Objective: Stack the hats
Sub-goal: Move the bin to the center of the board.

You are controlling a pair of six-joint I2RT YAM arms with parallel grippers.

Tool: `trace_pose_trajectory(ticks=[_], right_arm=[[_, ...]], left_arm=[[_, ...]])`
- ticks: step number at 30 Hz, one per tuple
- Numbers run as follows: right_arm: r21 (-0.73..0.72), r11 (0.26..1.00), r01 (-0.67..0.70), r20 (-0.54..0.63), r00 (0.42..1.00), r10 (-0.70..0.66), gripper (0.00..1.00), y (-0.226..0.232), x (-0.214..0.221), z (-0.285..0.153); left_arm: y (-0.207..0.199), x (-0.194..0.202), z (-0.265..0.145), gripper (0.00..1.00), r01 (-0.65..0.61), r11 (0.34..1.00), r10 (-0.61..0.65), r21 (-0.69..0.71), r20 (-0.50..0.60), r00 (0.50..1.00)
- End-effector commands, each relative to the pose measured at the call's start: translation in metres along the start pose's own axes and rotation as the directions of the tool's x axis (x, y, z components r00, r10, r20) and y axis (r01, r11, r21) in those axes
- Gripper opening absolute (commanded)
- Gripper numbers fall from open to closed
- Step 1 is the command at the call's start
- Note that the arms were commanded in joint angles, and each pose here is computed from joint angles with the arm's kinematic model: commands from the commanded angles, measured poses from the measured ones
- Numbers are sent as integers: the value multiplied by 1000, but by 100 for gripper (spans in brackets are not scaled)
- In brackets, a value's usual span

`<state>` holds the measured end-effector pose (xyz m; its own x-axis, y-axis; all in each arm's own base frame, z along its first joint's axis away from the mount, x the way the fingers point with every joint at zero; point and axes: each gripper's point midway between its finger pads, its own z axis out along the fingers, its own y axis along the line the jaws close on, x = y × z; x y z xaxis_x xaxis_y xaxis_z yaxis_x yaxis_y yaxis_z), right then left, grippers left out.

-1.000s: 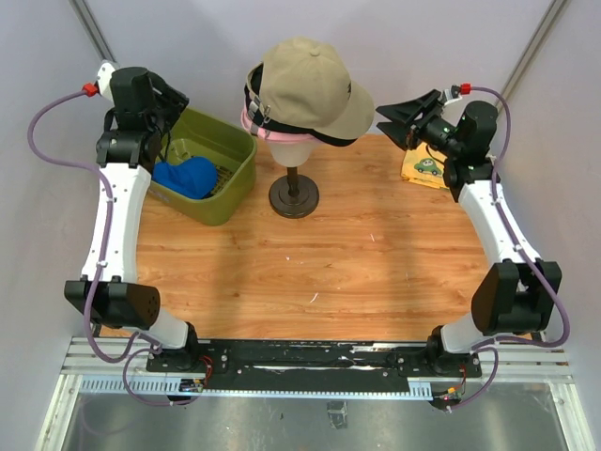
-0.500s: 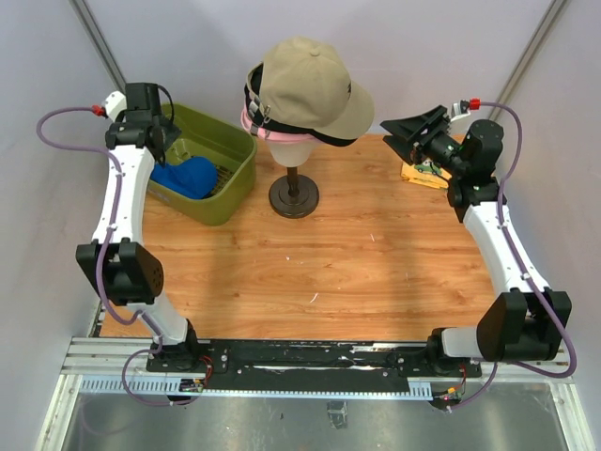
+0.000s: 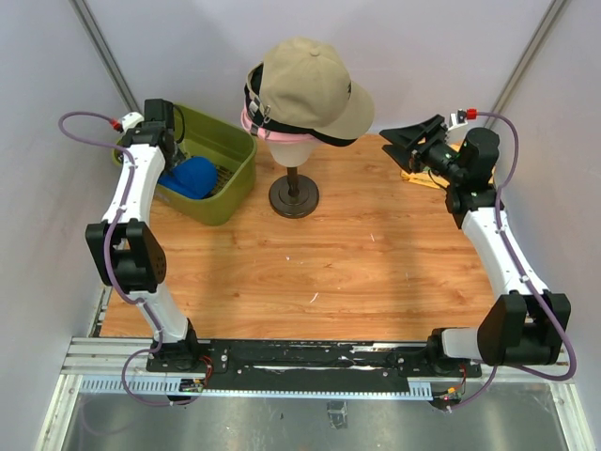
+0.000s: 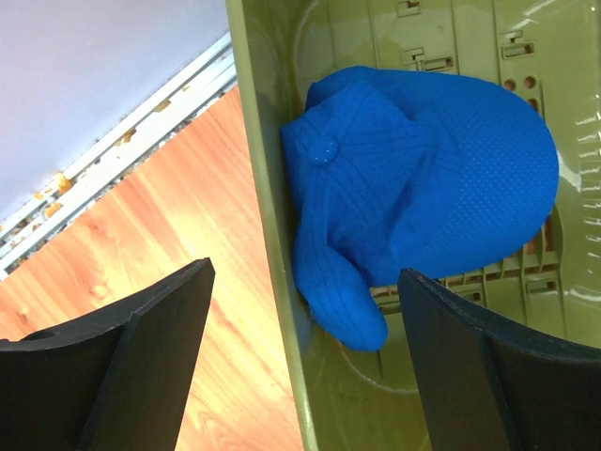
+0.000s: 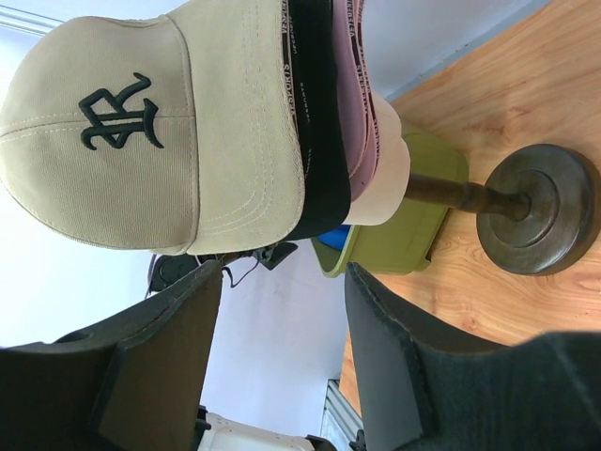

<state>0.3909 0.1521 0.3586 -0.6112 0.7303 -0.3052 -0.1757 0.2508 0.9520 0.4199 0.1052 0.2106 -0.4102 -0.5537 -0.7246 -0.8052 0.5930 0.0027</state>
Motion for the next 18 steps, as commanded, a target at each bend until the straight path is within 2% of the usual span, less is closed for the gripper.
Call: trace_pose_trajectory(ticks=[1, 18], right_arm=[[-33, 998, 56, 13, 998, -55, 56, 9, -1, -7], [-17, 999, 51, 7, 999, -51, 56, -5, 2, -5]], left_arm=[[11, -6, 9, 85, -49, 996, 52, -75, 40, 998], [-10, -5, 25, 85, -155, 984, 163, -93, 91, 982]])
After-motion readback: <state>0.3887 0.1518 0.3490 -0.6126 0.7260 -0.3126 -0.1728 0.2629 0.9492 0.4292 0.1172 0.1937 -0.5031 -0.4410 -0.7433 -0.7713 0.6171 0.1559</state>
